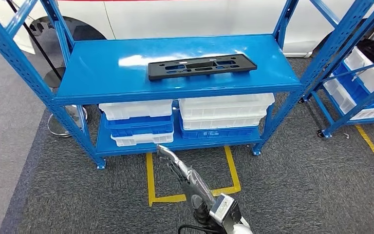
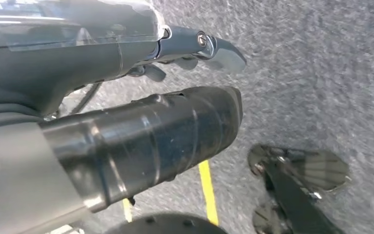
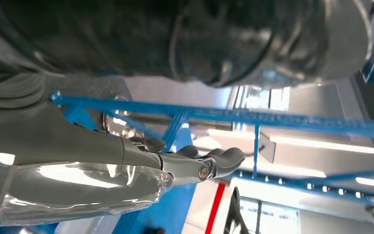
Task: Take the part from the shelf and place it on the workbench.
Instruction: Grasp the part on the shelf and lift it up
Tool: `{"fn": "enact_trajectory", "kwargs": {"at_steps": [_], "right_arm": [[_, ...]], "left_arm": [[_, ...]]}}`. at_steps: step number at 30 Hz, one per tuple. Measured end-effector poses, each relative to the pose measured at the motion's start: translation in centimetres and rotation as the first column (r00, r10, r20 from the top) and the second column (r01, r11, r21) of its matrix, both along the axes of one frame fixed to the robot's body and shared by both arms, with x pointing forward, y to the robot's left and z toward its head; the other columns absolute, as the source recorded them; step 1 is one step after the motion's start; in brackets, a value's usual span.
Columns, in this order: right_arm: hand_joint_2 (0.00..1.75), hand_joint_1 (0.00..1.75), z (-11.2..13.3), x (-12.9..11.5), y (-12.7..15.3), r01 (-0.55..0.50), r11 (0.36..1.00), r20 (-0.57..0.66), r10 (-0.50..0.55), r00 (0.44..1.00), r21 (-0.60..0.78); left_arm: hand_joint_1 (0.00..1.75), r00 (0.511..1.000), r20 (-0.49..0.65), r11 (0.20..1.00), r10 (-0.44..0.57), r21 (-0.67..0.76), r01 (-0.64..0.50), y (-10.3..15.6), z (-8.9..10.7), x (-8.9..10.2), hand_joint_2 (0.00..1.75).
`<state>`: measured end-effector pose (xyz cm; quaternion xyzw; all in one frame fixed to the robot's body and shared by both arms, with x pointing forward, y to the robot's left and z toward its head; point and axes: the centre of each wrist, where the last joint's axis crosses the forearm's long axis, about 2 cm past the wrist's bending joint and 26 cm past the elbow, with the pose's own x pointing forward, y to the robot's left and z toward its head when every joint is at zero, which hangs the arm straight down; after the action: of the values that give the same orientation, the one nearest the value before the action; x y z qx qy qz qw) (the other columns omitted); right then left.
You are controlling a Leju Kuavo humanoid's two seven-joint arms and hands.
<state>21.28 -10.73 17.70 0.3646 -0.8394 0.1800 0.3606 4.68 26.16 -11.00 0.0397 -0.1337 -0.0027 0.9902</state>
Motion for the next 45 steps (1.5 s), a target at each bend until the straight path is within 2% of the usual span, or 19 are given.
{"fn": "enact_trajectory", "kwargs": {"at_steps": [20,45], "right_arm": [[0.00,0.00,1.1,0.0,0.0,-0.031,0.999,0.055,0.029,0.998,0.041],[0.00,0.00,1.3,-0.2,-0.2,-0.015,0.999,0.066,0.012,0.998,0.046]], "left_arm": [[0.00,1.000,0.009,1.000,-0.027,0.007,0.027,0.1,0.0,0.1,0.00],[0.00,0.999,0.016,1.000,-0.030,0.006,0.030,0.4,0.0,0.2,0.00]]}}
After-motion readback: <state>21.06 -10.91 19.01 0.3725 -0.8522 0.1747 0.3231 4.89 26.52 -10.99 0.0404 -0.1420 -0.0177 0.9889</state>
